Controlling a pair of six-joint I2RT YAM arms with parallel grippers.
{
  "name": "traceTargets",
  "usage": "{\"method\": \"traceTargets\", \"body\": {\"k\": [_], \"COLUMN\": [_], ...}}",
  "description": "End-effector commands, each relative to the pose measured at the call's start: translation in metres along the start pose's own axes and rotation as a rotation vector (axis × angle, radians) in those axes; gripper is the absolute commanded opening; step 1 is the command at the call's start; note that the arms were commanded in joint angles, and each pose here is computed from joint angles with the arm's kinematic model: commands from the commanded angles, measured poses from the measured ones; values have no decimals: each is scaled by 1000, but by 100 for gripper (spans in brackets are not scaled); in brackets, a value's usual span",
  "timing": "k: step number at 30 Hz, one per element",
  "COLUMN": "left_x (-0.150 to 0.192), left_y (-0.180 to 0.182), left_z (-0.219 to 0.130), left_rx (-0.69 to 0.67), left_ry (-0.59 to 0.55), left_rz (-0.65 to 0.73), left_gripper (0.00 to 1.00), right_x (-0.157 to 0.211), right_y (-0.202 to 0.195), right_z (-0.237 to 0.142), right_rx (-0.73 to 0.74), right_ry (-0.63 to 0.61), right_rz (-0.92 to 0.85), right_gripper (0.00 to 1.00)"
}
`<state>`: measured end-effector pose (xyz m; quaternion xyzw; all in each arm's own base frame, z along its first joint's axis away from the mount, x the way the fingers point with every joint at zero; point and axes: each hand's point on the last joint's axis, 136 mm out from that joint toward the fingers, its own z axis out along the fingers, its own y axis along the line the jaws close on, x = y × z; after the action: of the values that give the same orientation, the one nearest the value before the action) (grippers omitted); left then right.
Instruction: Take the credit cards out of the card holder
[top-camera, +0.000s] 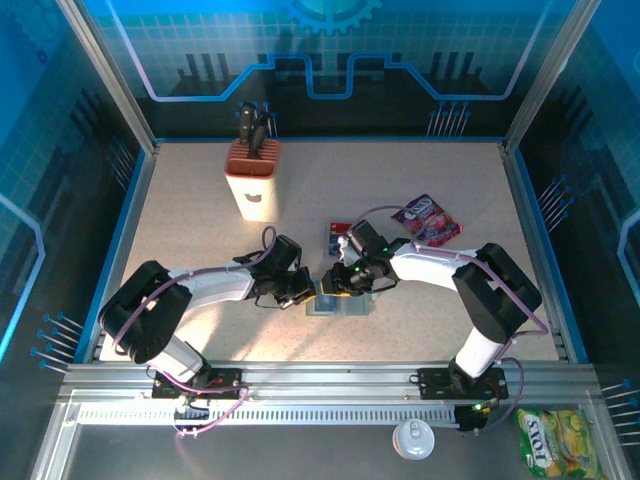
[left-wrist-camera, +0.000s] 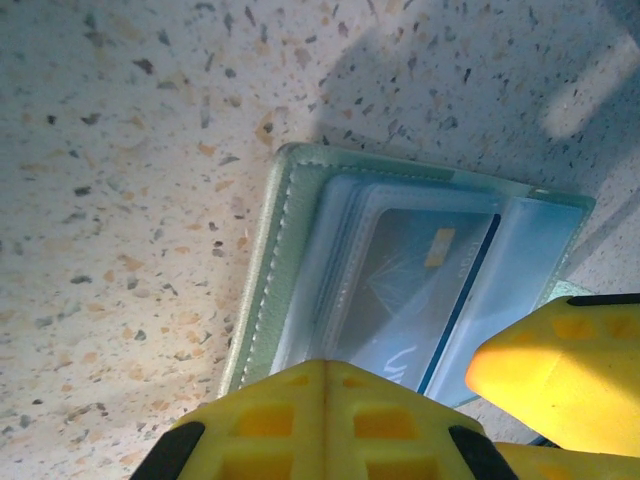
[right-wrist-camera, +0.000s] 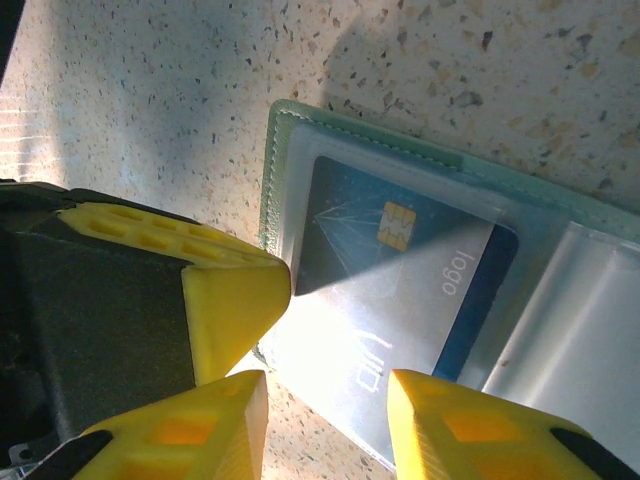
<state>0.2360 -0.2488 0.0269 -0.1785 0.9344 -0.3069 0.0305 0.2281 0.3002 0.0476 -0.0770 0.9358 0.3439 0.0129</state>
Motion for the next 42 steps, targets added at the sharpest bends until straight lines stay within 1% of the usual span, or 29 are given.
{"method": "traceTargets", "body": {"k": [1, 17, 35, 42], "left_x": [-3, -2, -3, -2], "left_y": [6, 6, 7, 6], "left_z": [2, 0, -1, -1], "left_rx": [-33, -29, -27, -27], "left_ry": [0, -3, -7, -7], "left_rz": [-1, 1, -3, -5], "left_gripper": [3, 2, 3, 2], "right_x": [7, 11, 14, 11], "right_y": [-2, -15, -21, -9], "right_z": [7, 12, 7, 4], "right_rx": [2, 43, 86, 41], "right_ry": [26, 37, 35, 21], "right_rz": [7, 20, 16, 10], "right_gripper": [38, 41, 43, 40]}}
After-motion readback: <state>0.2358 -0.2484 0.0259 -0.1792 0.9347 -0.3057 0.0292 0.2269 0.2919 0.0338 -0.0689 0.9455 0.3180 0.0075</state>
